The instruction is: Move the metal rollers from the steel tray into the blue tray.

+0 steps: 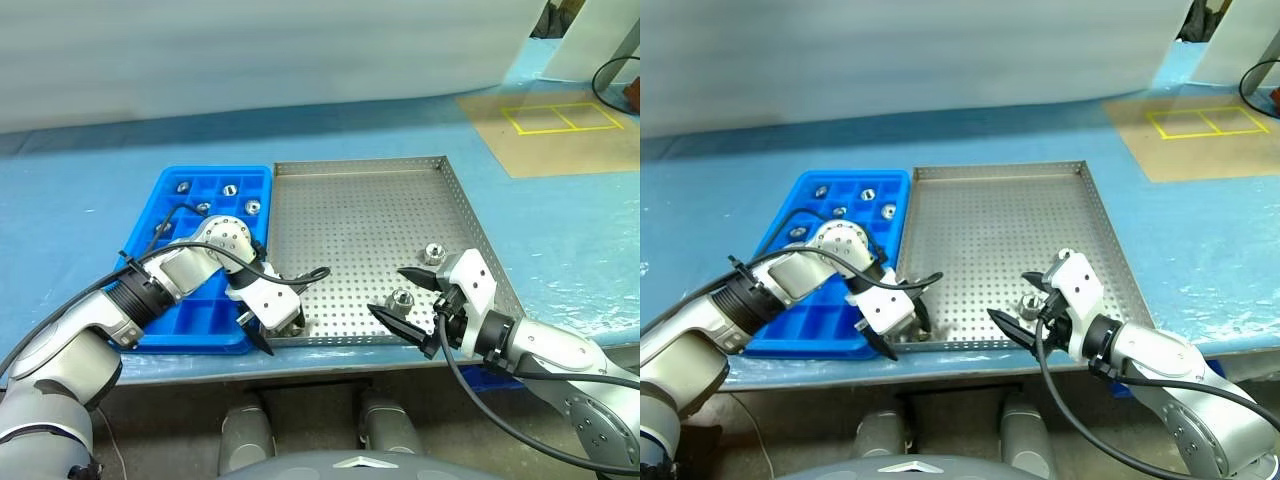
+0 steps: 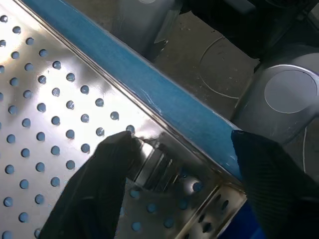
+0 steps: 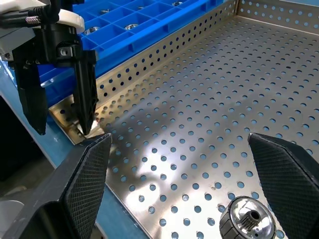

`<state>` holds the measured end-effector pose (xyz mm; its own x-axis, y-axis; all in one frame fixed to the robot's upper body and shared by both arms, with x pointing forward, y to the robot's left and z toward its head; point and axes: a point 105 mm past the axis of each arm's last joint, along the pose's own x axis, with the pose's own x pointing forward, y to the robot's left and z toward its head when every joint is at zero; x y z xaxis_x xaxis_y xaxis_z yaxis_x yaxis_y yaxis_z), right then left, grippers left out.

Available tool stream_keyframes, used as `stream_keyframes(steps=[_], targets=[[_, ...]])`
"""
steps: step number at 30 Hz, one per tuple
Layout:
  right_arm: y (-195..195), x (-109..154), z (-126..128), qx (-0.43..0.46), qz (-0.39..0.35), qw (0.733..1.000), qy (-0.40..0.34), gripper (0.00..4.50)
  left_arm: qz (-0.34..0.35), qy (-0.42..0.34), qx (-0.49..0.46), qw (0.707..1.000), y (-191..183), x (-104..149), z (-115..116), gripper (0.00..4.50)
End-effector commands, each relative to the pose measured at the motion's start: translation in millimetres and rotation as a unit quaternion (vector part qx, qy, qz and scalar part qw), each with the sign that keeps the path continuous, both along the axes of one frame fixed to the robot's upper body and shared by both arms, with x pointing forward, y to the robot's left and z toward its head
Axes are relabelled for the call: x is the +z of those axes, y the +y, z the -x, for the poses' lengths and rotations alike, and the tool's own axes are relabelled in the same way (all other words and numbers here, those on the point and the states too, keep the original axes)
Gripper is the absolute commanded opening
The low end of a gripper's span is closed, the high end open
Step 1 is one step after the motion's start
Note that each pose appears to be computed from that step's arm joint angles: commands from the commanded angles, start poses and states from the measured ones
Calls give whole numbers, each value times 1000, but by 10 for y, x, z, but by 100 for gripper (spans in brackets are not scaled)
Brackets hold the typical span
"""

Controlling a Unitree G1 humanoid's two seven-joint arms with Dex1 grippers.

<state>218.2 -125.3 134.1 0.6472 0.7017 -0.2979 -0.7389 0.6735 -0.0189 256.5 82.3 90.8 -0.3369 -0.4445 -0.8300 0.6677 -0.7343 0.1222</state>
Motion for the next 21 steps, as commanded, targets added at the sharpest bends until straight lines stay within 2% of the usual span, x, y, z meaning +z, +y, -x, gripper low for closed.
stream_keyframes(steps=[1,4,6,11,14,16,21], targets=[[48,107,20,12,-1,1000,-25,450,-52,-14,30,998,162,-135,-71,210],[60,121,-23,14,-1,999,-29,450,-50,-23,39,998,165,-153,-105,124],[75,138,-62,17,-3,999,-34,450,-21,-36,58,997,82,-127,-162,104],[102,153,-145,22,-5,999,-40,450,4,-61,83,995,42,-53,-302,104],[111,134,-185,22,-3,999,-44,450,55,-57,136,988,-109,76,-436,104],[115,129,-202,20,-3,999,-47,450,84,-34,165,982,-197,179,-470,160],[108,96,-203,16,-4,999,-48,450,111,31,200,973,-327,348,-428,331]])
